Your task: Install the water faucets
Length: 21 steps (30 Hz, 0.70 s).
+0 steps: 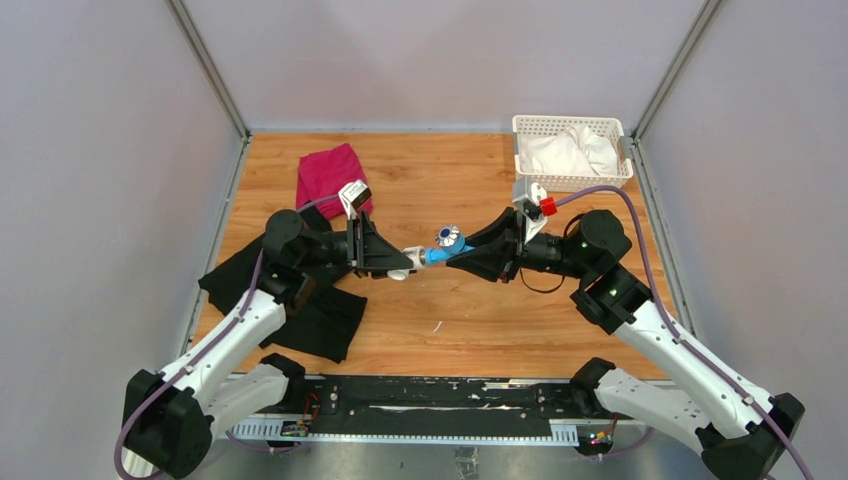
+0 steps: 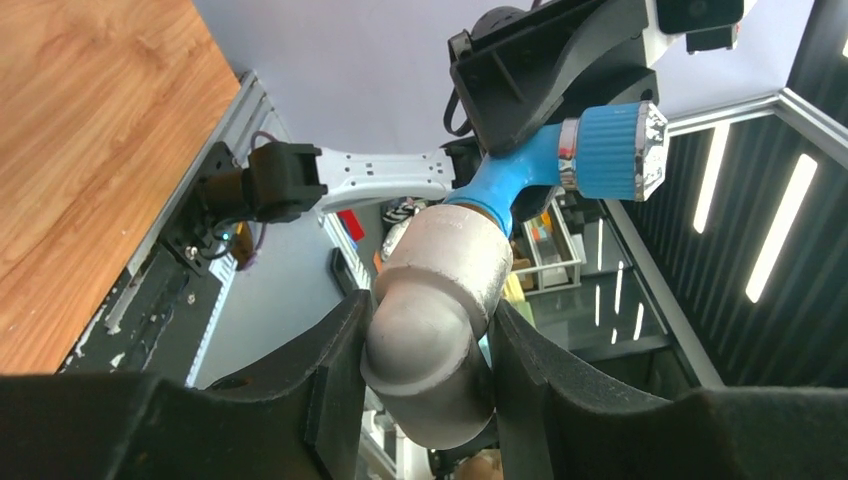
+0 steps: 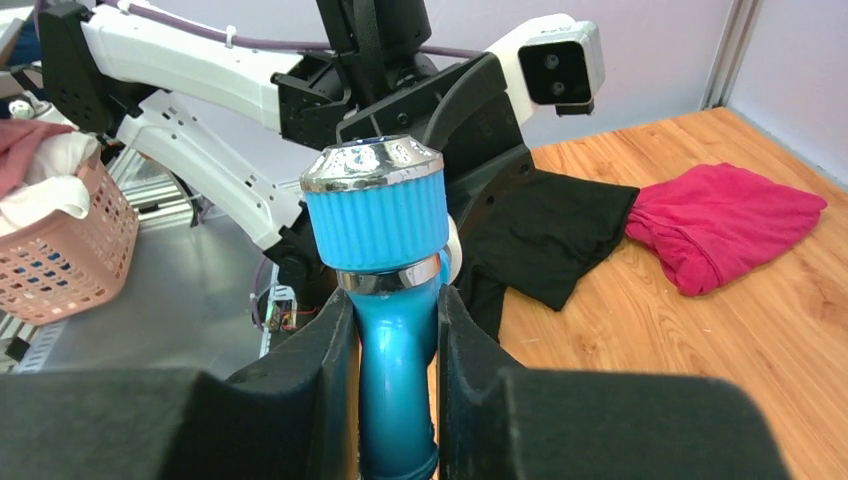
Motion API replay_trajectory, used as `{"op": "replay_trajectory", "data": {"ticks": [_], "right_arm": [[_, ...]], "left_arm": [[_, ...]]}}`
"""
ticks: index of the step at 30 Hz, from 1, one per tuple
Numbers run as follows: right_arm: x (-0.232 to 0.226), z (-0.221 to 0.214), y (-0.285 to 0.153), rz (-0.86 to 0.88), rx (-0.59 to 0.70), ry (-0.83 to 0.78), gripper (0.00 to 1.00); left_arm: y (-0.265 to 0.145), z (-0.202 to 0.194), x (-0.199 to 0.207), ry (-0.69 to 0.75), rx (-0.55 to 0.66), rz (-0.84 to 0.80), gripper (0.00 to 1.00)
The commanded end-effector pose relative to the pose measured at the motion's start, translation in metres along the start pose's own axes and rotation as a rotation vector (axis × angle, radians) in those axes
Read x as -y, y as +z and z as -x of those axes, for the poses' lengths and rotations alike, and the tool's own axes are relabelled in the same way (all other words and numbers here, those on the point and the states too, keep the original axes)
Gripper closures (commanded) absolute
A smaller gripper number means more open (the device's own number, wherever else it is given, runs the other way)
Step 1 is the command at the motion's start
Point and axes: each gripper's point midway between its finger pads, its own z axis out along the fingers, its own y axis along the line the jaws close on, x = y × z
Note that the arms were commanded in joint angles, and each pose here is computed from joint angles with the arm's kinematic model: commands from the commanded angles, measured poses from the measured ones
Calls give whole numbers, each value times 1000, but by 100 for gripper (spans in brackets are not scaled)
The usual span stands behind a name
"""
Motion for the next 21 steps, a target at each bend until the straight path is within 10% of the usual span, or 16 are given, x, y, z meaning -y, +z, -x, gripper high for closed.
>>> {"op": "replay_trajectory", "data": {"ticks": [1, 21], "right_arm": [[1, 22, 4, -15, 87, 56, 100], [74, -42, -7, -466, 94, 514, 100]], "left_arm": [[3, -1, -8, 120, -15, -3, 100], [-8, 19, 37, 417, 223, -50, 100]]}}
